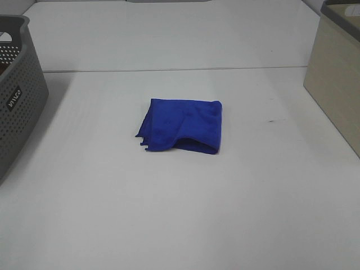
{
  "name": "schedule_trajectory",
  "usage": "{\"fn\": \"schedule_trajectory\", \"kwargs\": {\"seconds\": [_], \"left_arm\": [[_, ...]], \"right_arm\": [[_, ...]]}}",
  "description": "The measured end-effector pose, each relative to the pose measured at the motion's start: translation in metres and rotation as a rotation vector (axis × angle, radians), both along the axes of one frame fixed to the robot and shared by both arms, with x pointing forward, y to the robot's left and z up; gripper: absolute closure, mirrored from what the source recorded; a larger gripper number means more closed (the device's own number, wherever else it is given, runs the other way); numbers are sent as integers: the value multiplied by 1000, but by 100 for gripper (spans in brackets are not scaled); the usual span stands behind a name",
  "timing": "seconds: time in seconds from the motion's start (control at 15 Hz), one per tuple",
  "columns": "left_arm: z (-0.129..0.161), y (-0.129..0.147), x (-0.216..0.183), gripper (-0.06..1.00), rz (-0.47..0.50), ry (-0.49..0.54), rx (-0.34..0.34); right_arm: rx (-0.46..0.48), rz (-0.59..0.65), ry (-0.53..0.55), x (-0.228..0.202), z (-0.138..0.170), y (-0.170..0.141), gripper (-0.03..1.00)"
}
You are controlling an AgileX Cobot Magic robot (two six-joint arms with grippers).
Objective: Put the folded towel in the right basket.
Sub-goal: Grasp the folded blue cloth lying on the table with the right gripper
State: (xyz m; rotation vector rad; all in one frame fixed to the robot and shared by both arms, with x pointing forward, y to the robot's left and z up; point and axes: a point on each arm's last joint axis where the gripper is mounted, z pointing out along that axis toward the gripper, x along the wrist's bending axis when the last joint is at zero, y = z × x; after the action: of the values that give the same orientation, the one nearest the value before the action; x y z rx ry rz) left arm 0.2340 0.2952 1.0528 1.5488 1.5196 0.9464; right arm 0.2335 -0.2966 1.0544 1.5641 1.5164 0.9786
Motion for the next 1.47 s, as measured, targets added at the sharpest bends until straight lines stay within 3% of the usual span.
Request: {"fn": "schedule_trajectory", "kwargs": {"seconds": [1.47], "left_arm": [[0,0,0,-4,0,0,0]], "right_arm": [[0,0,0,0,0,0,3]]}}
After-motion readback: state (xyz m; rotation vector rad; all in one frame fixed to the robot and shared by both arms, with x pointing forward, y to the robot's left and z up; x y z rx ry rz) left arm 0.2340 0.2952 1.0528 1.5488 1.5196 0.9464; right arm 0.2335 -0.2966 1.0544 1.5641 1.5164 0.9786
